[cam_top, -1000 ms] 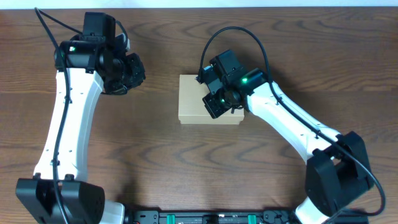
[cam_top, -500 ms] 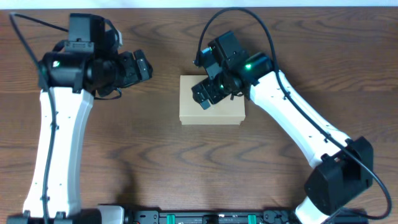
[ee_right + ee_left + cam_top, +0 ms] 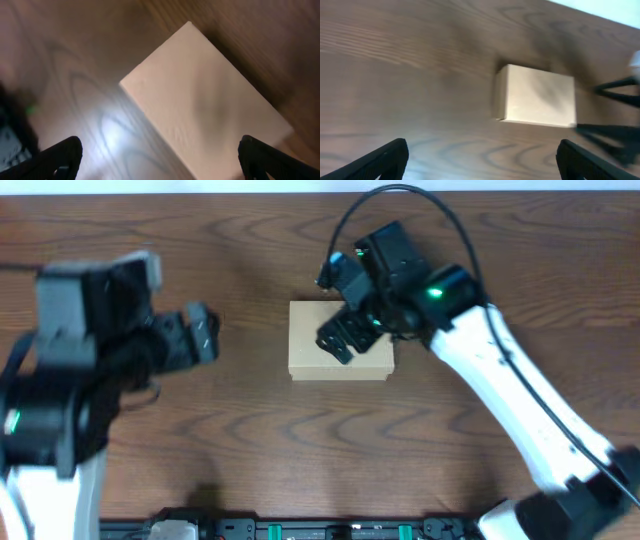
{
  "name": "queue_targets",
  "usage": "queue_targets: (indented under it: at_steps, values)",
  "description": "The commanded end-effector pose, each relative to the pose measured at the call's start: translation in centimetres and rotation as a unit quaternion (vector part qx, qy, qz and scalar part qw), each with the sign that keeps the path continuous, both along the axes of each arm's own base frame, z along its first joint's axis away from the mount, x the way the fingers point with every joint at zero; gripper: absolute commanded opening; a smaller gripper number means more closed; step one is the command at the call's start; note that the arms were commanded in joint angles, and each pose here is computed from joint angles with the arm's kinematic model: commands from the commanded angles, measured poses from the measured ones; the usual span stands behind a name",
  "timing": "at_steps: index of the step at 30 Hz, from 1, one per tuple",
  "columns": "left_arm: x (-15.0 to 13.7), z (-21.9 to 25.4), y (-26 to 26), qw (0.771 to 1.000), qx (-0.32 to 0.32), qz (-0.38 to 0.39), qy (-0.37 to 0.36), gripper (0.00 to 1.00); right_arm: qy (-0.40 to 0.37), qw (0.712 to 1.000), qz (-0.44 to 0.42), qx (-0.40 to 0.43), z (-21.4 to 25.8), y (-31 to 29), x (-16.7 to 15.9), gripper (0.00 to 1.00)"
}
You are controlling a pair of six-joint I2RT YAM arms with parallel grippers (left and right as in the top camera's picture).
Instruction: Pack container
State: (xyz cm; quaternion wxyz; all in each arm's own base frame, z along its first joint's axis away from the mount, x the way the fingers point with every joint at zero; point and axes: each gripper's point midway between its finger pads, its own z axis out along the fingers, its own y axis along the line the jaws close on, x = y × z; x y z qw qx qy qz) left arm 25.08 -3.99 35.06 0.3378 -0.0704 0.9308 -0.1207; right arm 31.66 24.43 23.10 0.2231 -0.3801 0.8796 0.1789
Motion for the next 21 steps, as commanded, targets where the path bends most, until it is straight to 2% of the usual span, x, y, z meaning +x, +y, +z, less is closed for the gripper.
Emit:
queue_targets:
  at_steps: [1,7,10,14,21]
  values:
    - [-3.4,1.0,2.3,0.997,0.057,0.024,-0.045,0.95,-0.044,0.997,0.053,0.031,3.2,-1.8,-1.9,0.99]
    - [-8.6,-1.4,2.5,0.995,0.047,0.028,-0.084,0.95,-0.067,0.995,0.044,0.06,3.7,-5.7,-5.0,0.99]
    - [-10.2,-2.2,2.0,0.992,0.023,0.025,-0.124,0.95,-0.083,0.993,0.037,0.07,3.1,-7.3,-6.7,0.99]
    - [-11.5,-3.3,1.9,0.985,-0.005,0.037,-0.166,0.95,-0.109,0.99,0.021,0.082,2.1,-9.1,-8.8,0.99]
    - [-12.0,-6.7,0.7,0.985,-0.039,0.017,-0.165,0.95,-0.127,0.987,0.016,0.1,-1.0,-10.9,-12.7,0.99]
